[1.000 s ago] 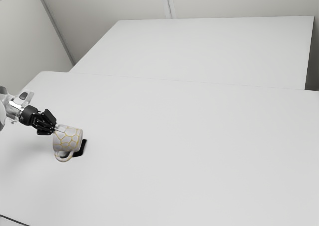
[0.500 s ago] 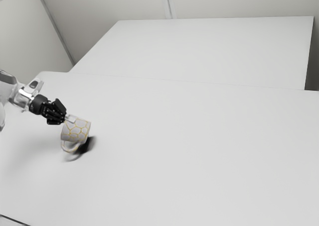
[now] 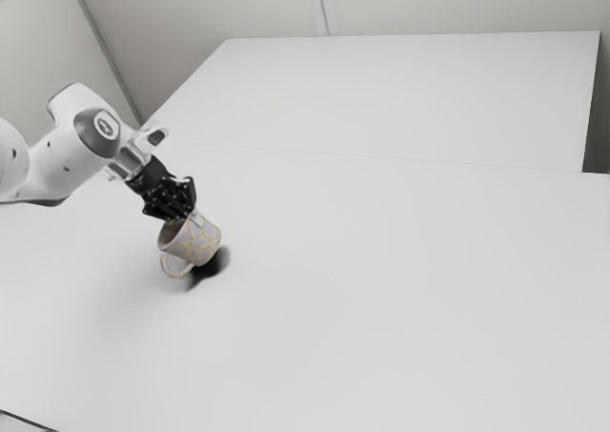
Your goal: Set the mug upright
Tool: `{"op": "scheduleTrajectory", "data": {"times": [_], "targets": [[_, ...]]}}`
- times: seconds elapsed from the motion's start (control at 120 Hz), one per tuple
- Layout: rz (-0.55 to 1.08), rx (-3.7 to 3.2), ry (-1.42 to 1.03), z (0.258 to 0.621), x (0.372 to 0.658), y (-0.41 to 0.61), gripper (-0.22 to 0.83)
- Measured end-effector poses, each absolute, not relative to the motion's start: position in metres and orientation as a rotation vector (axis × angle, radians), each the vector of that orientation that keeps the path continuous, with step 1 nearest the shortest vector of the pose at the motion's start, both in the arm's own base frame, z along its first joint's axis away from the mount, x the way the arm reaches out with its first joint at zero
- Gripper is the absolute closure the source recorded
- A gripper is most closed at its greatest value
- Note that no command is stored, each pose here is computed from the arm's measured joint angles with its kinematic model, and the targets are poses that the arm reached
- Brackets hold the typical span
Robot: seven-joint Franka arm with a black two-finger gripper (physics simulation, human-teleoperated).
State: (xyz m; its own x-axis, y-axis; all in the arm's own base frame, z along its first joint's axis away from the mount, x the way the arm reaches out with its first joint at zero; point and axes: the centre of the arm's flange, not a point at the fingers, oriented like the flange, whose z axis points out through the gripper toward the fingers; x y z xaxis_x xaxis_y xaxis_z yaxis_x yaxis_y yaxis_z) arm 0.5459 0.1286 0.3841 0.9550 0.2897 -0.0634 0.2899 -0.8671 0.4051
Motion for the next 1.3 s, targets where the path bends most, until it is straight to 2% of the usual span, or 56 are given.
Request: {"op": "scheduleTrajectory", "data": {"times": [0.233, 0.458, 0.725, 1.3], "targets": [[-0.03, 2.819, 0.617, 0.395, 0.529, 0.102, 0.79], [-0.092, 2.869, 0.824, 0.385, 0.528, 0.081, 0.79], [-0.202, 2.957, 0.959, 0.378, 0.525, 0.049, 0.79], [-0.317, 3.1, 1.205, 0.348, 0.539, 0.009, 0.79]]}}
